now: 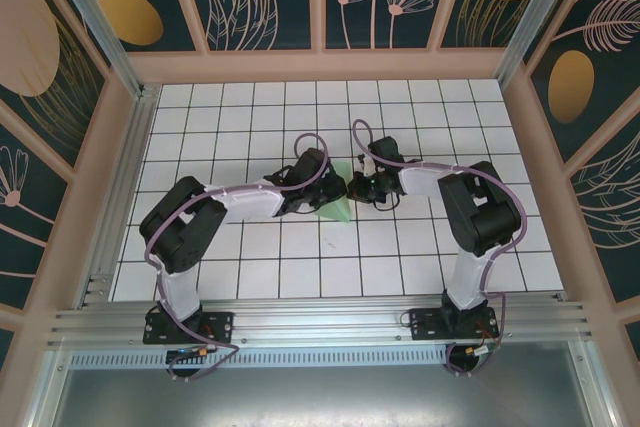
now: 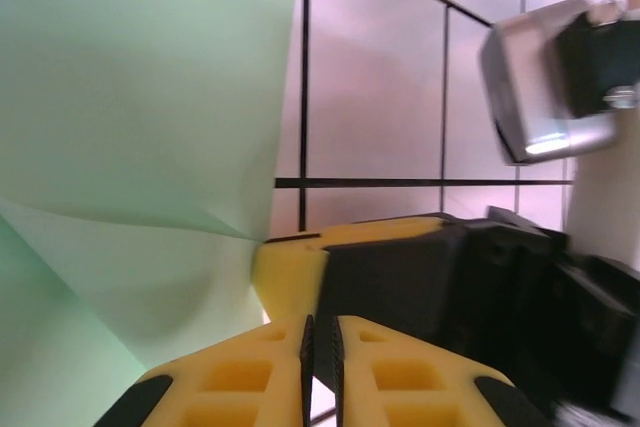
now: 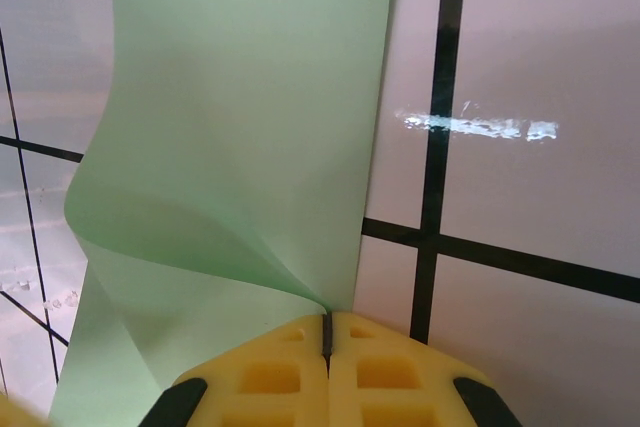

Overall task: Fold a paper plane with a square sheet of paper (pick it up from the middle)
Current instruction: Fold the triangle a second time at the center of the table.

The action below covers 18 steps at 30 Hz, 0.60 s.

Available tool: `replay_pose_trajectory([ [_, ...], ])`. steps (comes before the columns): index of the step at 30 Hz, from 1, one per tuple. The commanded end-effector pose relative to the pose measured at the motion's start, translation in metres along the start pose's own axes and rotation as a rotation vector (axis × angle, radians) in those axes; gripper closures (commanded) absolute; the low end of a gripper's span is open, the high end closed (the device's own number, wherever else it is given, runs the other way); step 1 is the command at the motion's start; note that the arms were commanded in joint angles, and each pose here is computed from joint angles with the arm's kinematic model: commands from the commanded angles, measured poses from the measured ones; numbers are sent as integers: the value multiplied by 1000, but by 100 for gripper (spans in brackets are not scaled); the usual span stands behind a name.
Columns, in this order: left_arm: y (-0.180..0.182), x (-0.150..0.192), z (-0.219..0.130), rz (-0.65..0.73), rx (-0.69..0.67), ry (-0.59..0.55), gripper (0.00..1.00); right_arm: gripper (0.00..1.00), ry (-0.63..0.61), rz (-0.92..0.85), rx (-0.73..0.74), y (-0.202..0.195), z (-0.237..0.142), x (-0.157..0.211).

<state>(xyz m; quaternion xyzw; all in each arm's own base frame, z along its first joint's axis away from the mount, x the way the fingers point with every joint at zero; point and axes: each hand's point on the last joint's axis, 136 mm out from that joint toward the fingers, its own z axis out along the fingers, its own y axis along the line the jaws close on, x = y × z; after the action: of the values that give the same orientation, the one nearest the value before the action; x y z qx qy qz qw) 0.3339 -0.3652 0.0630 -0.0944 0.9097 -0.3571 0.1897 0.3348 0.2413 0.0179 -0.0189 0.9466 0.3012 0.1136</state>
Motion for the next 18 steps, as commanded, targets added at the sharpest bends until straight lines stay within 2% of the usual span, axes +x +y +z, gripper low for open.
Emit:
replay_pose_trajectory([
  [1,6,-5,5,1,-46,-17,85,95,25,15,44,-15,6,5],
  [6,22,-3,7,3,-113,-20,86,95,25,15,46,-16,7,5],
  [18,40,3,13,4,-180,-2,87,95,24,17,48,-16,7,4],
])
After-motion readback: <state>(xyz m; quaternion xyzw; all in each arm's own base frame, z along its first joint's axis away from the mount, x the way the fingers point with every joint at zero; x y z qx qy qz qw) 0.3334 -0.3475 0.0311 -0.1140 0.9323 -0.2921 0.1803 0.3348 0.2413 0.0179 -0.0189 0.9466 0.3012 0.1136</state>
